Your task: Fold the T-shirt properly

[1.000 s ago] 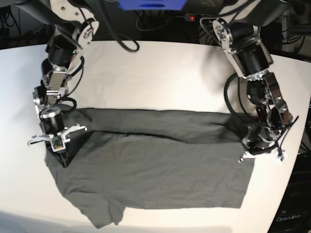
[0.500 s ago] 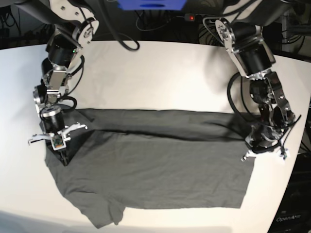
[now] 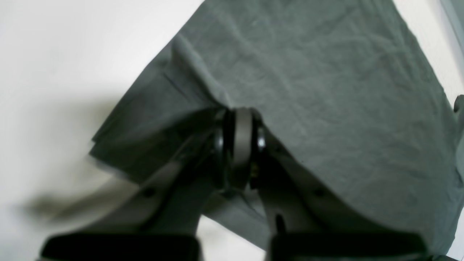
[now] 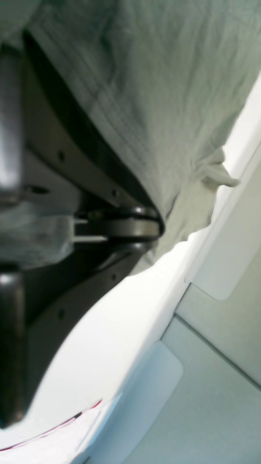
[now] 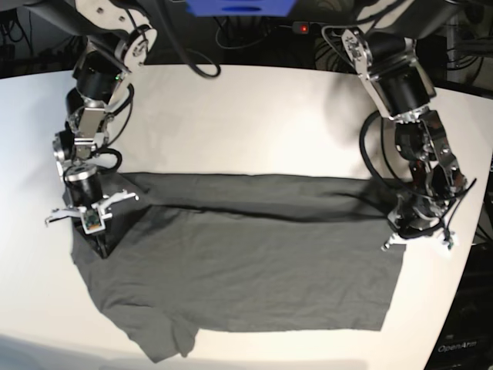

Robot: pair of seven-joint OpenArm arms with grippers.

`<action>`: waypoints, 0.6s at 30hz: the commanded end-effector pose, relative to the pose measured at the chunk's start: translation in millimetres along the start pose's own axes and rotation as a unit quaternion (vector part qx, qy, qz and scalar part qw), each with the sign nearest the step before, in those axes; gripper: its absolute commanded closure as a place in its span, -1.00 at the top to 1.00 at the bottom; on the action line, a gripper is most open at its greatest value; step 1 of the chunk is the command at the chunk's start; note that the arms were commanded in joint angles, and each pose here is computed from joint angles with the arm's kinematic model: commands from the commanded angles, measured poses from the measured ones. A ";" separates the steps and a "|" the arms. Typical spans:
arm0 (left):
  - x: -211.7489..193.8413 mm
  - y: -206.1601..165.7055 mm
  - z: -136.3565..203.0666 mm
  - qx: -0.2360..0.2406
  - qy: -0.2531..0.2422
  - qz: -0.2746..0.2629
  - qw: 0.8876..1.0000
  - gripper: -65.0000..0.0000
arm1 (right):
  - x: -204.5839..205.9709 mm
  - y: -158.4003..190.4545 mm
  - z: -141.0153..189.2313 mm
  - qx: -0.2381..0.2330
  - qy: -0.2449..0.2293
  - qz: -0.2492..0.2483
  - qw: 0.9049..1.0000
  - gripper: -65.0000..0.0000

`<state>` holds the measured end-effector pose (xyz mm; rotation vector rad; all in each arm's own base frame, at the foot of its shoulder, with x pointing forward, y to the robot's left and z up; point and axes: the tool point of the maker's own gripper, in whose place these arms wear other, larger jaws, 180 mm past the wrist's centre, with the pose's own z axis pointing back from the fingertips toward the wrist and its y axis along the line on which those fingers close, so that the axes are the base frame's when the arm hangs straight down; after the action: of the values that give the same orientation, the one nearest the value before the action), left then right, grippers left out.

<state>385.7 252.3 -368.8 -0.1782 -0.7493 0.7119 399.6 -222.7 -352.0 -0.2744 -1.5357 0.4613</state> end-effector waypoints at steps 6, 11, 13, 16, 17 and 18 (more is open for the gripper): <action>16.7 -6.7 4.2 -0.010 -0.025 -0.004 1.000 -0.90 | 16.8 -11.7 -6.5 -0.011 -0.031 0.001 0.999 -0.54; 16.5 -6.9 4.5 -0.010 -0.024 -0.005 1.000 -0.90 | 16.8 -11.7 -6.5 -0.011 -0.031 0.001 0.999 -0.21; 16.8 -7.4 5.1 -0.011 -0.024 -0.005 1.000 -0.90 | 16.0 -11.3 -6.0 -0.011 -0.029 0.001 1.000 -0.13; 16.7 -8.6 5.5 -0.012 -0.024 -0.007 1.000 -0.90 | 14.2 -10.3 -4.1 -0.010 -0.027 0.001 1.000 -0.07; 16.6 -9.0 5.4 -0.013 -0.023 -0.008 1.000 -0.89 | 11.9 -9.0 -1.6 -0.009 -0.024 0.001 1.000 -0.08; 16.6 -9.0 5.4 -0.013 -0.023 -0.008 1.000 -0.84 | 11.5 -8.7 -0.7 -0.008 -0.024 0.002 1.000 -0.08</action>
<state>382.2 250.5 -372.7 -0.1757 -0.7387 0.7054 394.8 -222.7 -356.7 -0.2717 -1.5246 0.4627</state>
